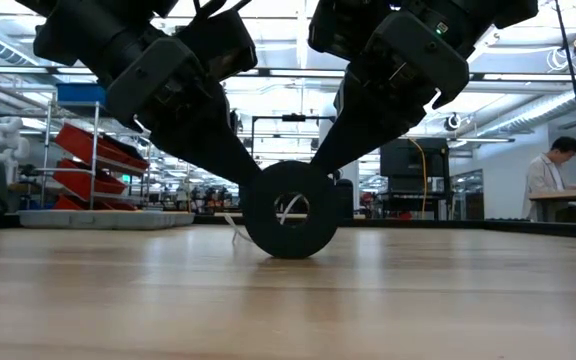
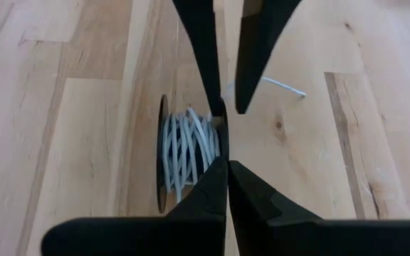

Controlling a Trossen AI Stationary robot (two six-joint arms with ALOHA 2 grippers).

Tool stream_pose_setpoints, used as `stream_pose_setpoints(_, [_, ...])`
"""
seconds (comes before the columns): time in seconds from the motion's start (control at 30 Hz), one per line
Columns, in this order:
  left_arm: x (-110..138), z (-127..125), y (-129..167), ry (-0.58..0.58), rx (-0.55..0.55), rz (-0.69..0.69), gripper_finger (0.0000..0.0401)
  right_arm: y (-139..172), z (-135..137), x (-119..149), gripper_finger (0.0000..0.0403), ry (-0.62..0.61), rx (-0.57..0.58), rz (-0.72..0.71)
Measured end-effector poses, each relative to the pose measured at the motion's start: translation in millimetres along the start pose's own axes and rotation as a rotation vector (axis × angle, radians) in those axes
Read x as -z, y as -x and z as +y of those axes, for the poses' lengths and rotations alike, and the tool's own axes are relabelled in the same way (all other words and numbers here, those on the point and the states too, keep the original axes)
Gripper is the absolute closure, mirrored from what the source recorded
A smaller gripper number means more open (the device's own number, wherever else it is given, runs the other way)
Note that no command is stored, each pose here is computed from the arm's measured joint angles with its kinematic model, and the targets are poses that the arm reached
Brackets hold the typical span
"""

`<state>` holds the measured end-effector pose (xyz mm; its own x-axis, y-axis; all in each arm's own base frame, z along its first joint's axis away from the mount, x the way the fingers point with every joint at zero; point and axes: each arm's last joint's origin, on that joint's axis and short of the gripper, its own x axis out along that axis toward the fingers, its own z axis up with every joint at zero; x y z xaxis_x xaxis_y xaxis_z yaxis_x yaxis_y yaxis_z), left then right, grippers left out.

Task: Coil cords
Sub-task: Uncoil the white wire from the spool

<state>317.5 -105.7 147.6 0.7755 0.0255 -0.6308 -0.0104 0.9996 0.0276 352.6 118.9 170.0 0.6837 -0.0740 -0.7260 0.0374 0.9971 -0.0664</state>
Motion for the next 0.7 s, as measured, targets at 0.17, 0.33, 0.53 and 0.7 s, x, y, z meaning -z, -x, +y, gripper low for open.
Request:
stream_pose_setpoints(0.17, [-0.3,1.2,-0.3,-0.006,-0.003,0.000,0.0393,0.0,-0.3,0.2,0.0403,0.000,0.003,0.001])
stream_pose_setpoints(0.33, [-1.3,0.9,-0.3,-0.004,0.002,-0.010,0.0397,6.0,0.0,-2.4,0.0403,-0.005,-0.025,-0.005])
stream_pose_setpoints(0.53, [-3.8,0.5,-0.1,0.003,0.005,-0.031,0.0398,26.3,1.5,-9.3,0.0384,-0.003,-0.048,-0.032])
stream_pose_setpoints(0.7, [-3.8,0.5,-0.1,0.002,0.005,-0.032,0.0399,44.0,-2.6,-11.7,0.0353,0.001,-0.046,-0.018])
